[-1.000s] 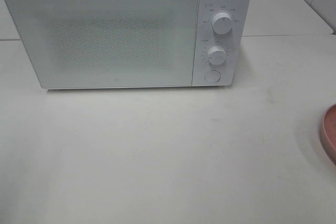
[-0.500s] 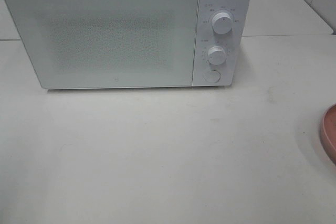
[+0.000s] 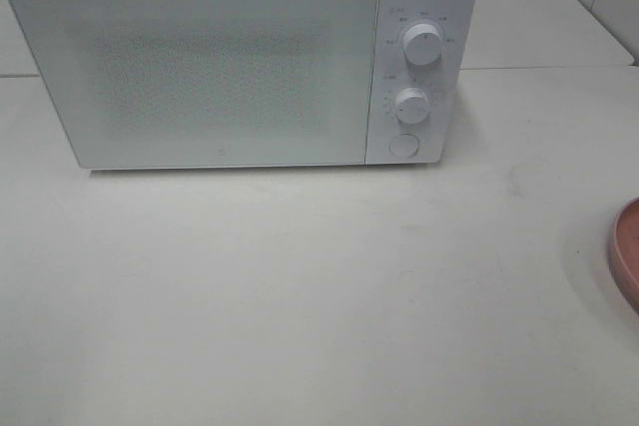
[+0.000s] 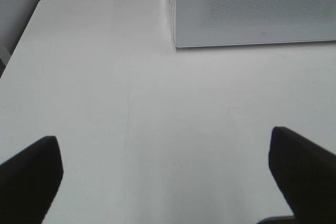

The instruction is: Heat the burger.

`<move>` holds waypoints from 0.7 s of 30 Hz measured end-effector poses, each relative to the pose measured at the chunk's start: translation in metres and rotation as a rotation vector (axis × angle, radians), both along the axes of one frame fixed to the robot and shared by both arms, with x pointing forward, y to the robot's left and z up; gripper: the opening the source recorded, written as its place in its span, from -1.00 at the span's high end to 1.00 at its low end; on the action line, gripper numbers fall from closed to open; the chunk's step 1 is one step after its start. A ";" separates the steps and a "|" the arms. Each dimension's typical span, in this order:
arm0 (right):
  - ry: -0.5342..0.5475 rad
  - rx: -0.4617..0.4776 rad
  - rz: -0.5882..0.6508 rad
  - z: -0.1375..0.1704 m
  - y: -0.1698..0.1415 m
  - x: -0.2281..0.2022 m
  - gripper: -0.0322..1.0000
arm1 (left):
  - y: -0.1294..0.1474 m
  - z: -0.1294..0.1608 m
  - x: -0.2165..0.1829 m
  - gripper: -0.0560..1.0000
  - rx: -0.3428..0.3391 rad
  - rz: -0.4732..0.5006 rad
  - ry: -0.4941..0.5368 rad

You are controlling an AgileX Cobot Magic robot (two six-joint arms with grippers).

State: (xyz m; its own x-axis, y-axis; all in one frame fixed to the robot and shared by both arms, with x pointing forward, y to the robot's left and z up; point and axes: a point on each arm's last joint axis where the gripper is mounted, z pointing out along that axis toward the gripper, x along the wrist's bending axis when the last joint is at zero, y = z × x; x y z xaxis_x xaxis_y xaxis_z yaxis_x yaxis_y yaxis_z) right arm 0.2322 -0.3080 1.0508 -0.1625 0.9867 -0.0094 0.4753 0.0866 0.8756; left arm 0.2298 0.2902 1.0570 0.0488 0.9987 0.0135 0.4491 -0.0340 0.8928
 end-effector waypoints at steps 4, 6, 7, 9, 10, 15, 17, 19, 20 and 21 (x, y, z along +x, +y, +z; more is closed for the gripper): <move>0.000 0.000 0.000 0.000 0.000 0.000 -0.51 | 0.000 0.000 0.000 -0.98 -0.005 -0.004 0.000; 0.000 0.000 0.000 0.000 0.000 0.000 -0.51 | 0.000 0.000 0.000 -0.98 -0.005 -0.004 0.000; 0.000 -0.001 -0.001 0.000 0.000 0.000 -0.51 | 0.000 0.000 0.000 -0.98 -0.005 -0.004 0.000; 0.000 -0.001 -0.001 0.000 0.000 0.000 -0.51 | 0.000 0.000 0.000 -0.98 -0.005 -0.004 0.001; 0.000 -0.001 -0.001 0.000 0.000 0.000 -0.51 | 0.000 -0.001 0.000 -0.98 -0.005 -0.004 0.002; 0.000 -0.001 -0.001 0.000 0.000 0.000 -0.51 | 0.000 -0.001 0.000 -0.98 -0.005 -0.004 0.002; 0.000 -0.001 -0.001 0.000 0.000 0.000 -0.51 | 0.000 -0.001 0.000 -0.98 -0.005 -0.004 0.002; 0.000 -0.001 -0.001 0.000 0.000 0.000 -0.51 | 0.000 -0.001 0.000 -0.98 -0.005 -0.004 0.002; 0.000 -0.001 -0.001 0.000 0.000 0.000 -0.51 | 0.000 -0.001 0.000 -0.98 -0.005 -0.004 0.002; 0.000 -0.001 -0.001 0.000 0.000 0.000 -0.51 | 0.000 -0.001 0.000 -0.98 -0.005 -0.004 0.002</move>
